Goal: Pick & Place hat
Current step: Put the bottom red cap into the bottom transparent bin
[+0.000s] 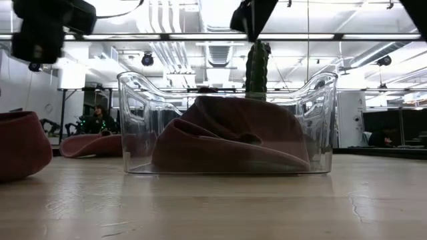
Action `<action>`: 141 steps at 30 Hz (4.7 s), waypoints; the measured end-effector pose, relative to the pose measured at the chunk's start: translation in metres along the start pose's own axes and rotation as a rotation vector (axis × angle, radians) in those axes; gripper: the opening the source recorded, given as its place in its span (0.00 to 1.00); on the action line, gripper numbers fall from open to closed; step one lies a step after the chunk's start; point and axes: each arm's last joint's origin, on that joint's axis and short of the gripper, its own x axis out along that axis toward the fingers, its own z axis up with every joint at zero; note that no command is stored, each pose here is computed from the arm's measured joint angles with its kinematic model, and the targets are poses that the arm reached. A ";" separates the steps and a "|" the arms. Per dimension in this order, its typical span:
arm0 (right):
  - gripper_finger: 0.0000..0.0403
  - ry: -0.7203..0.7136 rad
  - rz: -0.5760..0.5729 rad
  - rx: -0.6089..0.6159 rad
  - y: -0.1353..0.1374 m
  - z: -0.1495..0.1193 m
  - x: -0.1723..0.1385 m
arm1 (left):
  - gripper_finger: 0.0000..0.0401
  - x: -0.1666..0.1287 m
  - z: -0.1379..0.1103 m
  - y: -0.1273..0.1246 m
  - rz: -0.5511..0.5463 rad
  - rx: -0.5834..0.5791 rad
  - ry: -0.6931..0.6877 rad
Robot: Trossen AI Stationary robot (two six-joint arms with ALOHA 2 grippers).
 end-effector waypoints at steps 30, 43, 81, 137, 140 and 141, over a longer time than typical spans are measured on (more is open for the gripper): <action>0.20 -0.977 0.019 0.164 0.024 -0.199 -0.022 | 0.16 -0.024 -0.050 -0.089 0.300 -0.113 0.096; 0.19 -1.055 0.066 0.202 0.023 -0.215 -0.003 | 0.16 0.019 -0.073 -0.112 0.470 -0.314 0.235; 0.18 -1.024 0.141 0.155 0.025 -0.213 0.000 | 0.16 0.052 -0.109 -0.116 0.629 -0.394 0.228; 0.17 -1.013 0.102 0.090 0.024 -0.214 0.001 | 0.55 0.079 -0.119 -0.102 0.680 -0.370 0.083; 0.16 -1.013 0.102 0.090 0.025 -0.214 0.001 | 0.55 0.087 -0.128 -0.092 0.748 -0.427 0.125; 0.16 -1.013 0.102 0.091 0.025 -0.214 0.001 | 0.55 0.089 -0.130 -0.091 0.751 -0.449 0.138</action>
